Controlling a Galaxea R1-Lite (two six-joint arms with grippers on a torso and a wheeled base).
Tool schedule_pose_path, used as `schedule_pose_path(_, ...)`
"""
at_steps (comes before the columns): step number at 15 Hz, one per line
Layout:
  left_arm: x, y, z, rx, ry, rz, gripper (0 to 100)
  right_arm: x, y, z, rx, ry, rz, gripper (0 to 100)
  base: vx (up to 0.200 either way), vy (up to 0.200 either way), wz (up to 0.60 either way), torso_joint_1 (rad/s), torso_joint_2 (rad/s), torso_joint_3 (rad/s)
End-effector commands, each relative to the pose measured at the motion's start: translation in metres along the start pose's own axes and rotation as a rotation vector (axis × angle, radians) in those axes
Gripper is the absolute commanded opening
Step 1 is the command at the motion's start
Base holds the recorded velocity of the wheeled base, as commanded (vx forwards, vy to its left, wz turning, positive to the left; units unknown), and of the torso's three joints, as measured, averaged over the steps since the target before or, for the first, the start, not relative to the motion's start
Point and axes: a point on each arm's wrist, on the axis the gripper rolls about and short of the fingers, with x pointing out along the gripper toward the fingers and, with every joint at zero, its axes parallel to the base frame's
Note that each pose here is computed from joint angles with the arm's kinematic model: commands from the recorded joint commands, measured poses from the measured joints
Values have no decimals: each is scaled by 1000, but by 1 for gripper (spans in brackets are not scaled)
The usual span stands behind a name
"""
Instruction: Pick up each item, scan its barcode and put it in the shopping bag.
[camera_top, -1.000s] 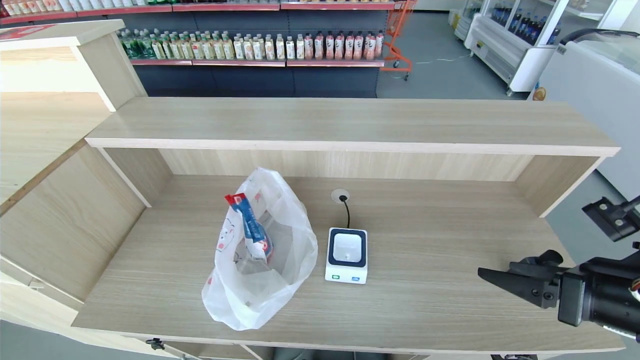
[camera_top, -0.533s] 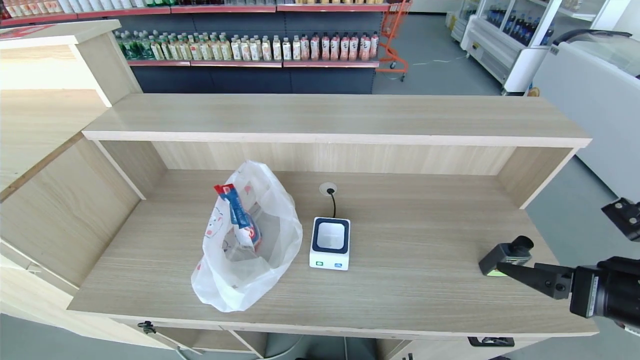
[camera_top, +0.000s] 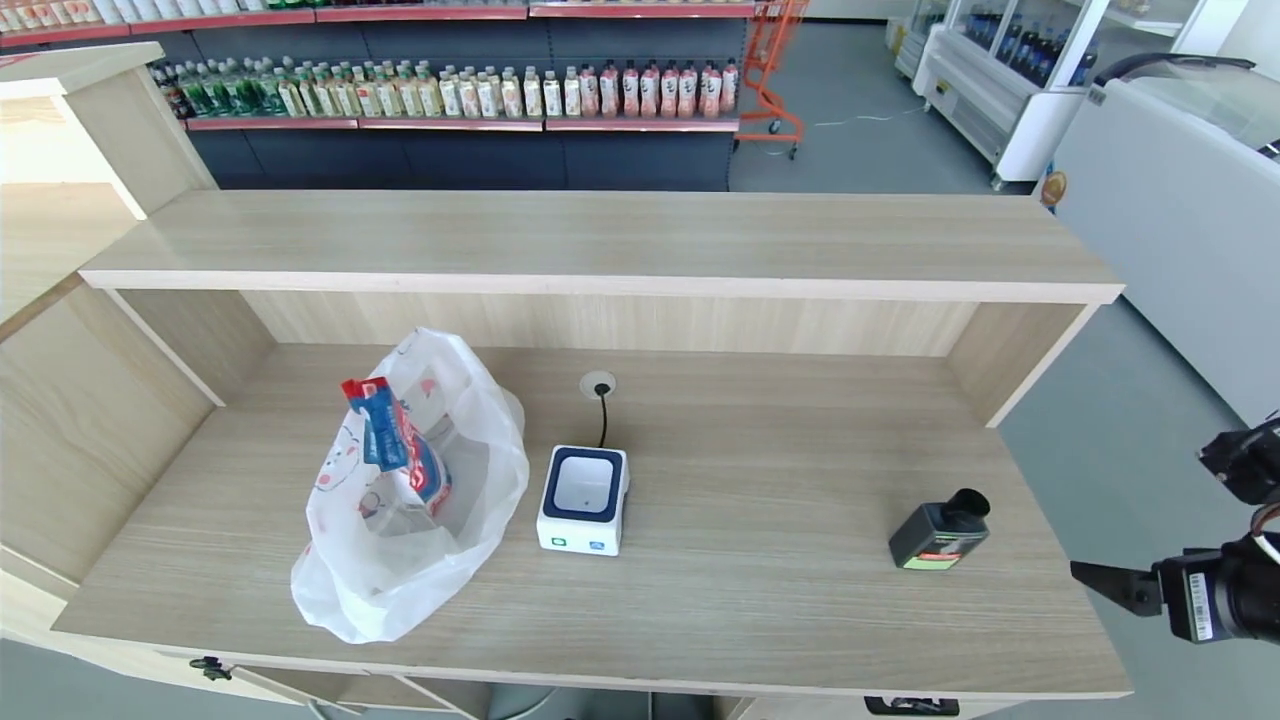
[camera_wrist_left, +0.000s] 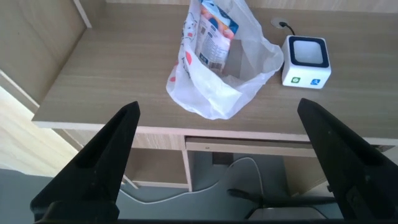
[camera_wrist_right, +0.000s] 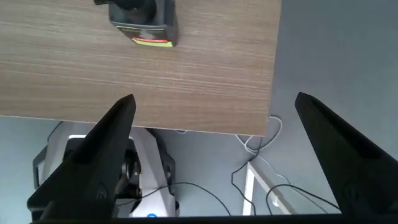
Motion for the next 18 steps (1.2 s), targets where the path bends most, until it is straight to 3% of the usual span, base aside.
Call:
schedule_pose_path(1,0,0,0,-1,0,1,100,20,-5,-1,-65,84,-26,100,0,0,0,0,0,0)
schedule_pose_path(4,0,0,0,-1,0,1,100,48,-2,1,-218,154,10,100,0,0,0,0,0,0)
schedule_pose_path(8,0,0,0,-1,0,1,100,82,32,7,-363,138,258,100,0,0,0,0,0,0)
schedule_pose_path(12,0,0,0,-1,0,1,100,120,37,11,-586,109,290,100,0,0,0,0,0,0)
schedule_pose_path(18,0,0,0,-1,0,1,100,152,64,20,-670,34,353,100,0,0,0,0,0,0)
